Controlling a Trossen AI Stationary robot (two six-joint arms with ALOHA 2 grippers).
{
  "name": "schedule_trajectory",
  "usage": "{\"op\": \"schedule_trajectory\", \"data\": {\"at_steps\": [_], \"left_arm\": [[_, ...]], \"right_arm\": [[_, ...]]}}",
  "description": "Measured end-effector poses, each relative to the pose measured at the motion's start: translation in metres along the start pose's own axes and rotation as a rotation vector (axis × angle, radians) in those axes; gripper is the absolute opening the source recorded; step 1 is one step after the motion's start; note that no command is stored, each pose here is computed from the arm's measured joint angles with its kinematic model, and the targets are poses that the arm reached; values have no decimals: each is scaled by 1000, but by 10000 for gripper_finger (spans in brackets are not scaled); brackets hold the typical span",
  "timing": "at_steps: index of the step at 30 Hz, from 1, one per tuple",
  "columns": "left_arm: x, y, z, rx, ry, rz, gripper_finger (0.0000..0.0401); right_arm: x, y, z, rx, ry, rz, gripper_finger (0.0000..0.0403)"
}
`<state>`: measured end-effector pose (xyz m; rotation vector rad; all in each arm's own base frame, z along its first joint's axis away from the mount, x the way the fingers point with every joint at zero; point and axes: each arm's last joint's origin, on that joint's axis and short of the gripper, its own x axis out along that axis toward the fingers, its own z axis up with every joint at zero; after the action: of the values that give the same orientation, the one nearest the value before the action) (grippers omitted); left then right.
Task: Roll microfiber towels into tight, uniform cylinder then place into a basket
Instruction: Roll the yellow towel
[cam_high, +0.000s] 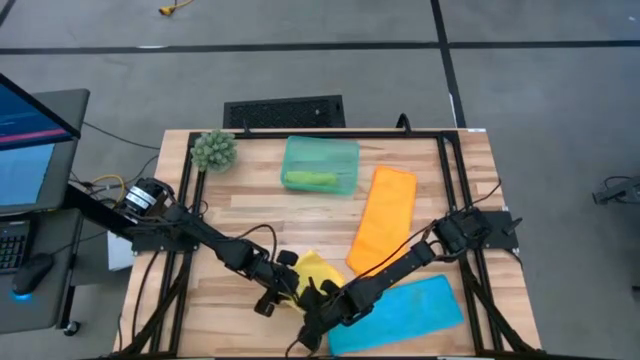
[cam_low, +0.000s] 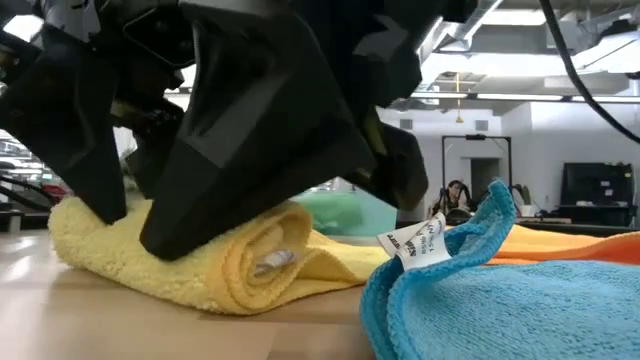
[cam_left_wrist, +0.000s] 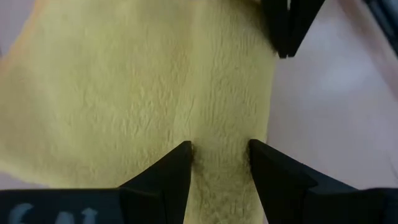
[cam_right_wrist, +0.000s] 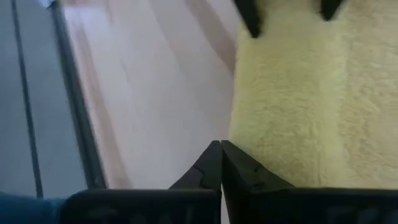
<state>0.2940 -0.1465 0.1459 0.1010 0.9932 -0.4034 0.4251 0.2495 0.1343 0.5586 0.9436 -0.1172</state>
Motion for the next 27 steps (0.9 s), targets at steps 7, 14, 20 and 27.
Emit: {"op": "schedule_trajectory", "data": {"at_steps": [7,14,20,27], "left_arm": [[0,-4,-3,9,30,2,153],[0,-4,-3,-3,26,2,153],[0,-4,-3,-55,22,1,153],[0,-4,-2,-44,11,1,153]], "right_arm": [[0,-1,1,65,-26,-24,7],[-6,3,6,71,-94,-20,11],[-16,3,9,80,-126,-62,5],[-60,-2,9,76,-172,-267,3]]}}
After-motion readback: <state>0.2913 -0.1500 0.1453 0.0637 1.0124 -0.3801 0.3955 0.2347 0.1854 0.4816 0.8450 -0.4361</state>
